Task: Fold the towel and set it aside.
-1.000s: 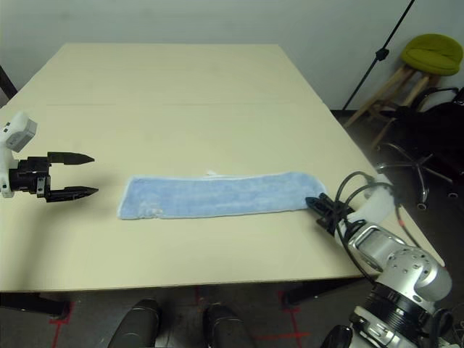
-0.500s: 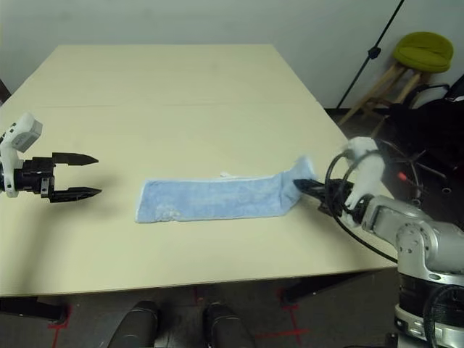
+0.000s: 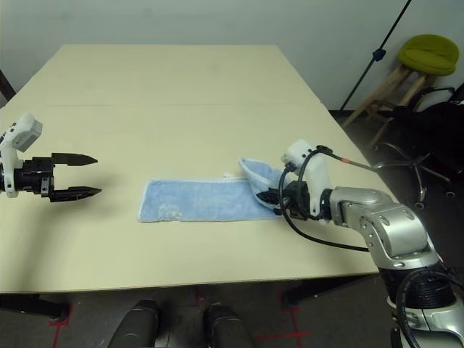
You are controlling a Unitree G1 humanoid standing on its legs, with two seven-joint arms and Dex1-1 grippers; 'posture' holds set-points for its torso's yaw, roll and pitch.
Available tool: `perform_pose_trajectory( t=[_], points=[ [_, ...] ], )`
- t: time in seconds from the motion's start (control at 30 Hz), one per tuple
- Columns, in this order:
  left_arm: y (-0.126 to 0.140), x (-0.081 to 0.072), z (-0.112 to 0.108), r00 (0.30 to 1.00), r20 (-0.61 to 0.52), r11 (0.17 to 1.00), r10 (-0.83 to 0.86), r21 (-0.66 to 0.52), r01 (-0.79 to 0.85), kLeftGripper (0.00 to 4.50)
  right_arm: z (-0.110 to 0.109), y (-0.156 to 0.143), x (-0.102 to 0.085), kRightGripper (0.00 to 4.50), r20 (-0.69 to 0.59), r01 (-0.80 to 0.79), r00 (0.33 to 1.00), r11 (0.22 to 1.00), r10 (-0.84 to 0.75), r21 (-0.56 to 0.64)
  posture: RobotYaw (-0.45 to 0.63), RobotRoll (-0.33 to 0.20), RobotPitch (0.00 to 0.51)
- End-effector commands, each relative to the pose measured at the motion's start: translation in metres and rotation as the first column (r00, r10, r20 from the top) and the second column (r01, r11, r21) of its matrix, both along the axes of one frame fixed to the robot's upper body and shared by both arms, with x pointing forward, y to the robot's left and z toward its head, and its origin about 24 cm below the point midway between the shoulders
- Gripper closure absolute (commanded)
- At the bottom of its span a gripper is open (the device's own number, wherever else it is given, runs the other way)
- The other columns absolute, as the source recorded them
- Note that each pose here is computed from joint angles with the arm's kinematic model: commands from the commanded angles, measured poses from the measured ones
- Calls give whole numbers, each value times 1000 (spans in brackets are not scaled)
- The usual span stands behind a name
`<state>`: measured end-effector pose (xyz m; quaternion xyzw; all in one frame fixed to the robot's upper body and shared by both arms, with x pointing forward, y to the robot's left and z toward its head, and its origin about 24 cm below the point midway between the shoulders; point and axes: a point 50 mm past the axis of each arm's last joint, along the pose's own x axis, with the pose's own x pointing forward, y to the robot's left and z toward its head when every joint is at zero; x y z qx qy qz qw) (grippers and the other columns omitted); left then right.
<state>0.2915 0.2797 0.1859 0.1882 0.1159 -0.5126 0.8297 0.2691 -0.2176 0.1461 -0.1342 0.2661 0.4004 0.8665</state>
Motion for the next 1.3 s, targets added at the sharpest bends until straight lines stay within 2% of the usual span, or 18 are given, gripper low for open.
perform_pose_trajectory(
  t=[0.03,0.17,0.27,0.5,0.63,0.73,0.8,0.93,1.03,1.17,1.3],
  points=[
    [-1,-1,-1,1000,-12,1000,-4,16,4,0,-8,9,2,4447,-17,-47,999,998,46,-35,184,0,102],
    [-1,-1,-1,1000,-15,1000,-1,18,1,0,-13,15,7,4447,-18,-68,998,995,67,-71,191,0,101],
    [0,-2,-2,1000,-21,1000,2,18,-2,0,-8,19,7,3827,-20,-107,994,990,106,-93,191,0,101],
    [0,-3,-2,1000,-30,1000,5,14,-5,0,29,24,-5,1417,-51,-275,961,958,271,-84,190,0,95],
    [-2,-2,-3,999,-34,1000,-1,13,2,0,43,27,-13,18,-90,-330,941,944,327,-23,186,0,90],
    [-3,-2,-4,999,-37,1000,-9,11,9,0,57,19,-19,18,-136,-347,928,937,348,31,184,0,88],
    [-3,-2,-4,999,-37,1000,-9,11,9,0,65,7,-18,18,-132,-305,942,951,308,40,184,0,87],
    [-2,-2,-3,999,-35,1000,-8,12,8,0,77,-39,3,18,-87,-14,996,994,24,112,184,0,89],
    [-2,-2,-3,999,-37,1000,-9,13,10,0,69,-73,11,18,-164,229,967,951,-197,209,183,0,91],
    [-3,-3,-4,999,-40,1000,-11,13,12,0,49,-80,1,18,-328,338,912,904,-246,262,181,0,100],
    [-4,-4,-4,999,-43,1000,-12,14,13,0,40,-77,3,18,-398,422,869,859,-293,290,181,0,101]
  ],
)
